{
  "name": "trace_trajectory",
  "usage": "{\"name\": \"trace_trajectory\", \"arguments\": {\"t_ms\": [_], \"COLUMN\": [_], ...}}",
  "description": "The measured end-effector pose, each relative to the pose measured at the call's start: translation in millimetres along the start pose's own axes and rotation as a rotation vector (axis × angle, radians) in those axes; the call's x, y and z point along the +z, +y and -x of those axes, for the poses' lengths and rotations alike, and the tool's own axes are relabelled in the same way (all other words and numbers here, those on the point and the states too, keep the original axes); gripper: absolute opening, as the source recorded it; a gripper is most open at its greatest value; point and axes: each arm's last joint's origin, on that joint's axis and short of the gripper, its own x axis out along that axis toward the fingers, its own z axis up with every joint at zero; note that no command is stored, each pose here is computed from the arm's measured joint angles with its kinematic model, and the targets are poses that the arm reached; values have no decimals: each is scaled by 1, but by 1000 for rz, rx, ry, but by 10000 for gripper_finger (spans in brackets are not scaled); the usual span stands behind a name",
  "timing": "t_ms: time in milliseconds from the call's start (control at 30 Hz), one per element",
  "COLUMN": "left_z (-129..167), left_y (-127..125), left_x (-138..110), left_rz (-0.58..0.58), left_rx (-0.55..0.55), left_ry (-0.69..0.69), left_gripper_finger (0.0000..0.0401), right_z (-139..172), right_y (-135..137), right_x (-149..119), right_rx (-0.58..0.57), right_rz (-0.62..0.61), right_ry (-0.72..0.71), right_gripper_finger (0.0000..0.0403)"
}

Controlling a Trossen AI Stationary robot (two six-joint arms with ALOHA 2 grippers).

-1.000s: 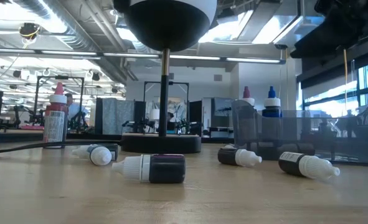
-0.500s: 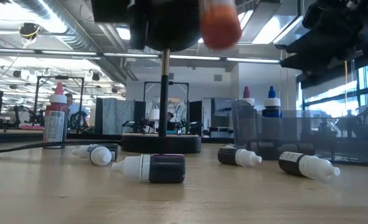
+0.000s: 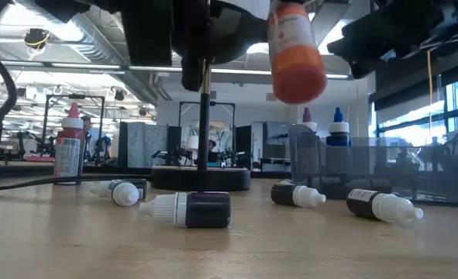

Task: Pick & Place food coloring
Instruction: Put the top large orange food coloring bottle into the black container

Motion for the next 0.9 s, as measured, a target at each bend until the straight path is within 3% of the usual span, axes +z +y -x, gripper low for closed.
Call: {"name": "trace_trajectory", "arguments": {"t_ms": [200,367,600,900], "left_z": [0,0,0,-7], "left_y": [3,2,-3,-10], "left_x": [2,2,3,19], "left_rz": [78,-3,-148,-192], "left_rx": [92,66,-14,-37], "left_ry": [-78,-54,-32,-58], "left_gripper_finger": [141,141,141,141], "right_z": [-20,-36,-45,-45], "right_y": [4,8,11,10], "right_x": [-6,-1,11,11], "right_rx": [31,34,38,29], "right_rz": [198,286,321,324], "right_ry": [80,104,150,181], "right_gripper_finger": [152,152,152,152]}}
